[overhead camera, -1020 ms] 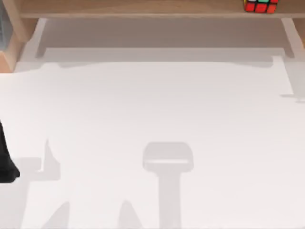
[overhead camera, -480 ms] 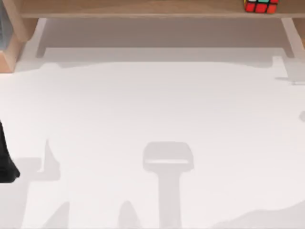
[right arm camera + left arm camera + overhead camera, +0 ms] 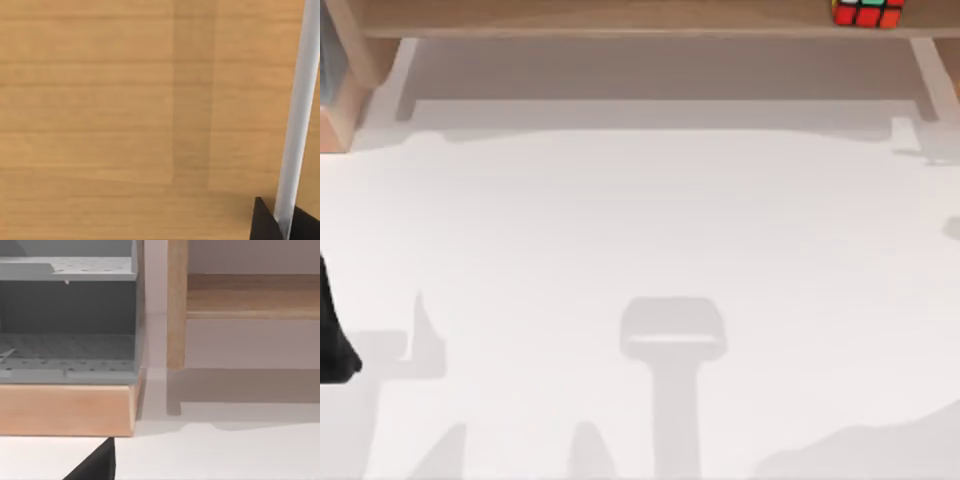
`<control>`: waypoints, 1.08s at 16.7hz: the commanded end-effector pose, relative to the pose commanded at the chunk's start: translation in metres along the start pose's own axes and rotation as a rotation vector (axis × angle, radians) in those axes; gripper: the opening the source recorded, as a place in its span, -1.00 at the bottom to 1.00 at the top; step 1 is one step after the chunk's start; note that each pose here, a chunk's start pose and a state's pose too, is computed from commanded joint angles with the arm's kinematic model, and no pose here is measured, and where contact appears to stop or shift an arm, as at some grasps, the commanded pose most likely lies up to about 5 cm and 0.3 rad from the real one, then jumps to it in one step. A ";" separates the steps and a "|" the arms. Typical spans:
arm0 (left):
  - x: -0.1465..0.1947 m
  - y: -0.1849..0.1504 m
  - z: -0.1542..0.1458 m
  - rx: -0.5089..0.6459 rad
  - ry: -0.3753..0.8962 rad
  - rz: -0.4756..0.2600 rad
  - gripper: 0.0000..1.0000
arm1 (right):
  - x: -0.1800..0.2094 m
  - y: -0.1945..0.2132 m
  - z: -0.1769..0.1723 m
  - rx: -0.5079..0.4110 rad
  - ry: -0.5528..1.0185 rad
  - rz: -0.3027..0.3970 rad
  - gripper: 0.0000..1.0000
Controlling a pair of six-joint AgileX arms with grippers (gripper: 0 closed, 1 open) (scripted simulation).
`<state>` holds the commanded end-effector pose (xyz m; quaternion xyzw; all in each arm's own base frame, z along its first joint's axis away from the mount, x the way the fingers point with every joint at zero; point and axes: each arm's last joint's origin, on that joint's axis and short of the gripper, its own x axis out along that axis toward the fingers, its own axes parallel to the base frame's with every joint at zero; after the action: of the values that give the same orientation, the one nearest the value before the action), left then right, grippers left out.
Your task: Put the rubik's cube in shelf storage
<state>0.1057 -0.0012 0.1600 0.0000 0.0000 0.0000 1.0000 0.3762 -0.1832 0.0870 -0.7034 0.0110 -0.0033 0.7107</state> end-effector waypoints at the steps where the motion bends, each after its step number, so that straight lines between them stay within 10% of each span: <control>1: 0.000 0.000 0.000 0.000 0.000 0.000 1.00 | 0.006 0.001 0.000 0.000 0.000 0.001 -1.00; 12: 0.000 0.000 0.000 0.000 0.000 0.000 1.00 | 0.060 -0.002 0.001 0.000 -0.001 -0.003 -1.00; 18: 0.000 0.000 0.000 0.000 0.000 0.000 1.00 | 0.060 -0.002 0.001 0.000 -0.001 -0.003 -0.10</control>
<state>0.1057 -0.0012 0.1600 0.0000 0.0000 0.0000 1.0000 0.4357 -0.1833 0.0884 -0.7033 0.0094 -0.0040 0.7109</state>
